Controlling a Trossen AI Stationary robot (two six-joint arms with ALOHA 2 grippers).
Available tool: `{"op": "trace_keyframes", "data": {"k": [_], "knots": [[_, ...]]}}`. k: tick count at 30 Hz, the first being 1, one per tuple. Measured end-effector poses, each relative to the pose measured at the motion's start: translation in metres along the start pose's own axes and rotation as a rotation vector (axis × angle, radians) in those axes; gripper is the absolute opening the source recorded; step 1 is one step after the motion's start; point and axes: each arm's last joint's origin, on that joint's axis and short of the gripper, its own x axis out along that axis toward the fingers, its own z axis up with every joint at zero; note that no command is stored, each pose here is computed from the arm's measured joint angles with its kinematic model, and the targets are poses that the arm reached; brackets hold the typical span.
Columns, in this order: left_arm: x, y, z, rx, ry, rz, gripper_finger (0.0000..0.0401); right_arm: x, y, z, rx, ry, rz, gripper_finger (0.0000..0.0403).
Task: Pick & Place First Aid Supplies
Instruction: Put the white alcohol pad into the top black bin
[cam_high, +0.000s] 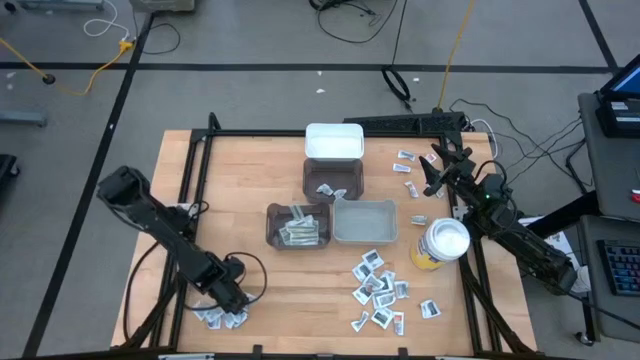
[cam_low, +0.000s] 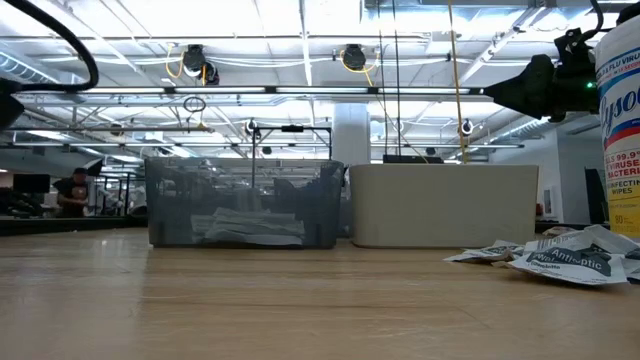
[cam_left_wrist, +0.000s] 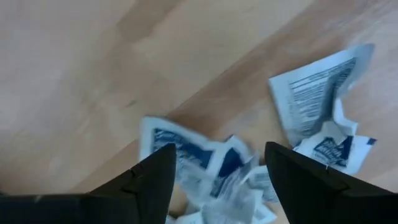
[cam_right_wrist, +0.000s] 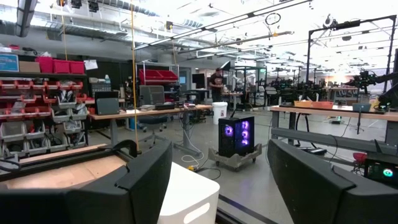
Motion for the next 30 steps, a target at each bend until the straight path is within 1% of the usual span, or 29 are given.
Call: {"op": "trace_keyframes", "data": {"k": [3,5,13,21,27,30], "knots": [[0.0062,-0.0039,0.0007,0.01,0.004,-0.008,0.0229,0.0,0.0,0.0,0.0,0.0,0.0,0.0263],[0.008,-0.0042,0.0007,0.008,0.016,0.001,0.0211,0.0,0.0,-0.0001,0.0,0.0,0.0,0.0263],[0.0088,-0.0036,0.0009,0.001,0.013,0.012,0.0105,0.0,0.0,0.0,0.0,0.0,0.0,0.0263],[0.0088,-0.0035,0.0018,0.01,-0.002,0.011,0.0011,0.0,0.0,0.0,0.0,0.0,0.0,0.0263],[0.008,-0.0041,0.0056,0.013,0.006,0.007,0.0003,0.0,0.0,0.0,0.0,0.0,0.0,0.0263],[0.0072,-0.0042,0.0095,0.014,0.004,0.007,0.0007,0.0,0.0,-0.0001,0.0,0.0,0.0,0.0263]]}}
